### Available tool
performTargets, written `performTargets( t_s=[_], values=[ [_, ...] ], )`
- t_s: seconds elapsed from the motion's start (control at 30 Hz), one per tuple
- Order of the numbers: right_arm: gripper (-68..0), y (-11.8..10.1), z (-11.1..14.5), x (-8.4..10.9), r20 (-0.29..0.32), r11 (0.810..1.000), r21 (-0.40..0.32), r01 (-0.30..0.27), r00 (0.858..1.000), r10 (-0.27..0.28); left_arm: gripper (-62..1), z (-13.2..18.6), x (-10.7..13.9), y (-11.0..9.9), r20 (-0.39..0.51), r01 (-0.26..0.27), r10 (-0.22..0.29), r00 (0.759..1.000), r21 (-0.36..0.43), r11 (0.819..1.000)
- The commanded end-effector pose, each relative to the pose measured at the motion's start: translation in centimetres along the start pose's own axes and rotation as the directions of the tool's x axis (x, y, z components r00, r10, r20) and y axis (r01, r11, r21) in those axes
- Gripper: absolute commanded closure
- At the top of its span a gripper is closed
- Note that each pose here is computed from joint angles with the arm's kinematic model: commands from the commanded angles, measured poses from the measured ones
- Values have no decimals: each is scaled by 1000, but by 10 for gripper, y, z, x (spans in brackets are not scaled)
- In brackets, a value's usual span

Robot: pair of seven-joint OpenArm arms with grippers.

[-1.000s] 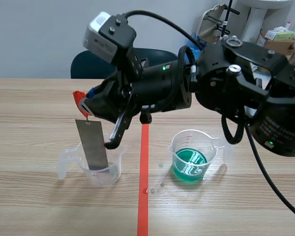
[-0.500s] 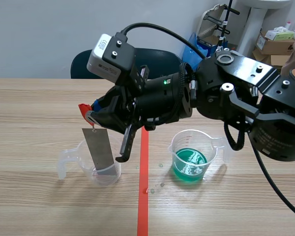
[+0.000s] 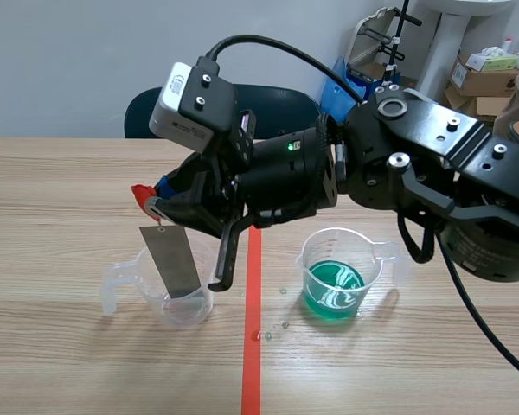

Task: Do the redox reaction experiment

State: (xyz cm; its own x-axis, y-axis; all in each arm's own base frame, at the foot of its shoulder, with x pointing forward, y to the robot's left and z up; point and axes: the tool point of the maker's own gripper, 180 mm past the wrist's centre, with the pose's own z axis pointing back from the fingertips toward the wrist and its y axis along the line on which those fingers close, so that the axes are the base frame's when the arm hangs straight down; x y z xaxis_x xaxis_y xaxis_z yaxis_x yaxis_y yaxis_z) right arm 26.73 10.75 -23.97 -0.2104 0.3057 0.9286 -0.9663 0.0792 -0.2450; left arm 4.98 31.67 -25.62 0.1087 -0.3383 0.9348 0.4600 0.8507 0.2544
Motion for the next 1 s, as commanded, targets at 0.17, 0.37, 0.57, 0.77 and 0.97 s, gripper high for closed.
performTargets(
  t_s=[0.17, 0.37, 0.57, 0.77, 0.97],
  values=[
    [-9, -8, 2, 12, 25, 999, -18, -44, 999, 45, -623, 1, 6, 0, 29, -6, 6, 1000, 19, 1000],
    [-123, -7, 1, 10, 14, 998, -13, -57, 998, 57, -623, 1, 6, 0, 29, -6, 6, 1000, 19, 1000],
    [-403, 4, 2, 9, 14, 997, 46, -57, 998, 56, -623, 1, 6, 0, 29, -6, 6, 1000, 19, 1000],
    [-552, 5, 1, 9, 17, 997, 47, -54, 998, 53, -623, 1, 6, 0, 29, -6, 6, 1000, 19, 1000],
    [-645, 5, 1, 8, 12, 998, 47, -49, 999, 48, -623, 1, 6, 0, 29, -6, 6, 1000, 19, 1000]
  ],
)
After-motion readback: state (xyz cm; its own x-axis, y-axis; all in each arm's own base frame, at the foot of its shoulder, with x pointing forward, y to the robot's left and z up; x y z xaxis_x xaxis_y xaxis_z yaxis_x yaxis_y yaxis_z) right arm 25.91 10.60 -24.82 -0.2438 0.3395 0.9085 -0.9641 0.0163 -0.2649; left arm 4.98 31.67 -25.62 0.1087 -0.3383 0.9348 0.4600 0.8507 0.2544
